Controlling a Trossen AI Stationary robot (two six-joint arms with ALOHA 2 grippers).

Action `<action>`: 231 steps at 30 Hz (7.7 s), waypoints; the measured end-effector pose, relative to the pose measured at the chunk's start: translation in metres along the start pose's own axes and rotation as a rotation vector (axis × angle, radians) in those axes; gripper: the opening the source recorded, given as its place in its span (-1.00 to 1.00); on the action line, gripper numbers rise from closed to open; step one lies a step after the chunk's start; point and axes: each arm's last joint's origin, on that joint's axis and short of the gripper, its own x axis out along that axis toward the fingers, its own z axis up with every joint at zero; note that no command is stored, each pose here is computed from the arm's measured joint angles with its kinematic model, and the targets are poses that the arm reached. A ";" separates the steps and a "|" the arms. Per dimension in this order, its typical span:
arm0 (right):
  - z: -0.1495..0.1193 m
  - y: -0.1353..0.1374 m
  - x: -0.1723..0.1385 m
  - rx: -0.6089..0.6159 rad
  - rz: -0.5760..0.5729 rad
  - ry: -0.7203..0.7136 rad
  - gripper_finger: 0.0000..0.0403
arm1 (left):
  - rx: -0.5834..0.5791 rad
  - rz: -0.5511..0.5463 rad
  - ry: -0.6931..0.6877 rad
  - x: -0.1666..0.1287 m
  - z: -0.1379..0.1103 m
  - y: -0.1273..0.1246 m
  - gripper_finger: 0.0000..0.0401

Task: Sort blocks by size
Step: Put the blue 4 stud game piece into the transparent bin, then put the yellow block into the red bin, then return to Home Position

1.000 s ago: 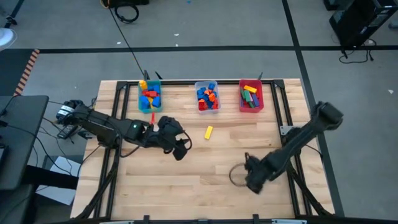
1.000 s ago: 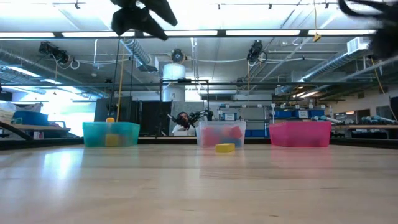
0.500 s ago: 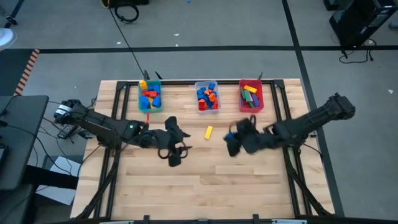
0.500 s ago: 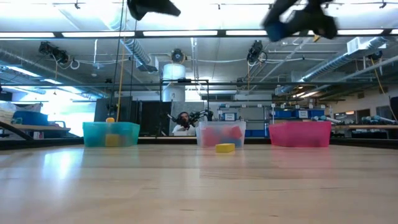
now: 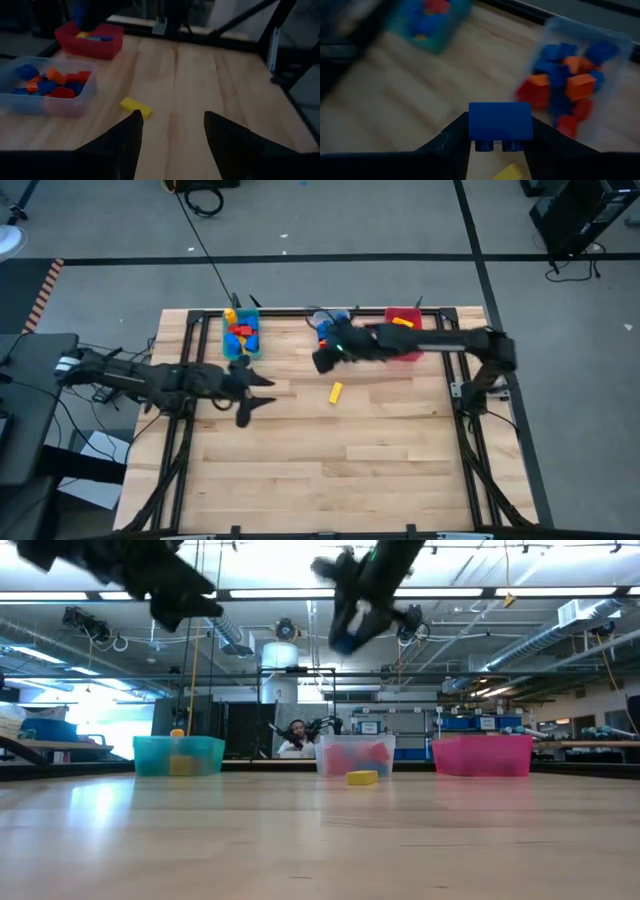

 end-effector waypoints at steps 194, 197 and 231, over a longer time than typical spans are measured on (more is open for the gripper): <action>-0.035 -0.219 0.002 -0.009 -0.126 0.075 -0.90 | 0.026 -0.016 -0.323 -0.043 -0.110 0.043 0.09; -0.032 -0.201 -0.012 -0.090 0.034 -0.029 -0.95 | 0.026 -0.016 -0.323 -0.043 -0.110 0.043 0.09; -0.192 -0.179 -0.067 -0.415 0.898 -0.578 -0.96 | 0.026 -0.015 -0.323 -0.043 -0.110 0.043 0.09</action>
